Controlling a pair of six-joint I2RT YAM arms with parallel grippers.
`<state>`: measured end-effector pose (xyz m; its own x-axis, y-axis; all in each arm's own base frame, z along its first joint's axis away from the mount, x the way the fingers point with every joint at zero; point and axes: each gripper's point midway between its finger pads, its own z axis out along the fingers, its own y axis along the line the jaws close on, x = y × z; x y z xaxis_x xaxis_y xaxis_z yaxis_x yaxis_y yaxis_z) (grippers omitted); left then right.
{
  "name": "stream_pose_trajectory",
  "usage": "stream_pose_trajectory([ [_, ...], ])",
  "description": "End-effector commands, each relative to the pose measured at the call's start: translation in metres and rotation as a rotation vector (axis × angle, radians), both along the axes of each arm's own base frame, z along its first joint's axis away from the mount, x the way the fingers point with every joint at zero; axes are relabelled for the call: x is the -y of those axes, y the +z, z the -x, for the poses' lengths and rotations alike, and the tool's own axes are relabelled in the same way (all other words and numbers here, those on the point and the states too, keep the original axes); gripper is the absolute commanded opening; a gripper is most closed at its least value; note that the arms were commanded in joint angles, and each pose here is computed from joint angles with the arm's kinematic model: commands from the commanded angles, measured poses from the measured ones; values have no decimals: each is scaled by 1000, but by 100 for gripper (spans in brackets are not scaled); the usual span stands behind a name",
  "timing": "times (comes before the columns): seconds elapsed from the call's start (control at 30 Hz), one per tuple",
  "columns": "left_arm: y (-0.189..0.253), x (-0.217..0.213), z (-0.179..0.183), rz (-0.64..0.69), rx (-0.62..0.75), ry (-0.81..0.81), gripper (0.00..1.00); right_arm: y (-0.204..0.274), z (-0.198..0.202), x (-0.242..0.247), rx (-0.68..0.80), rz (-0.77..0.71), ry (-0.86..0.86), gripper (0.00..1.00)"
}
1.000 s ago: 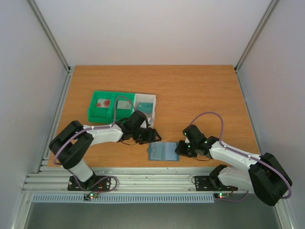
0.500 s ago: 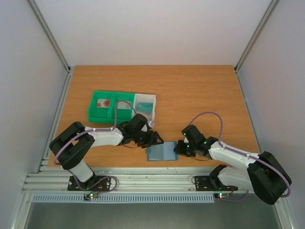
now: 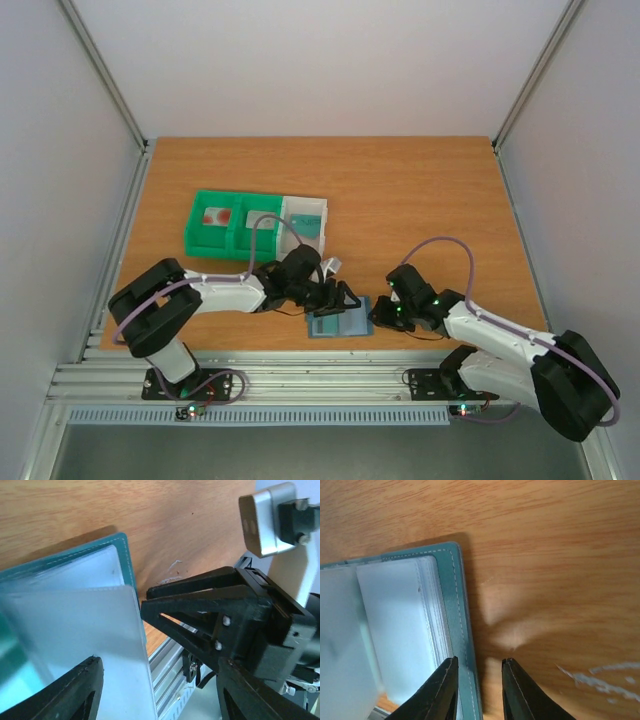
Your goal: Take the credit cards out of the card holder
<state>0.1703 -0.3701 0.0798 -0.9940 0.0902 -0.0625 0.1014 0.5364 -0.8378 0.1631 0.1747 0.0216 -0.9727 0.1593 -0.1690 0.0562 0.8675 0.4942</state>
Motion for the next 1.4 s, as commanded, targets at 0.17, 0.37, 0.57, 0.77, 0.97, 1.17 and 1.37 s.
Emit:
stream_pose_trajectory([
  [0.17,14,21,-3,83,20,-12,59,36,8,5,54,-17,-3,28],
  [0.37,-12,-12,-13,-112,78,33,38,61,9,-16,122,-73,36,25],
  [0.57,-13,-34,-18,-109,74,78,35,85,14,-49,192,-104,118,24],
  [0.77,-12,-25,-14,-27,47,67,40,96,23,-84,227,-75,215,24],
  [0.97,-13,17,0,27,-13,-12,39,108,24,-88,287,-29,230,24],
  [1.17,-10,31,-6,56,-8,-32,32,114,30,-81,313,-33,228,24],
  [1.37,-15,26,-6,40,-7,-21,41,108,30,-86,333,-30,257,25],
])
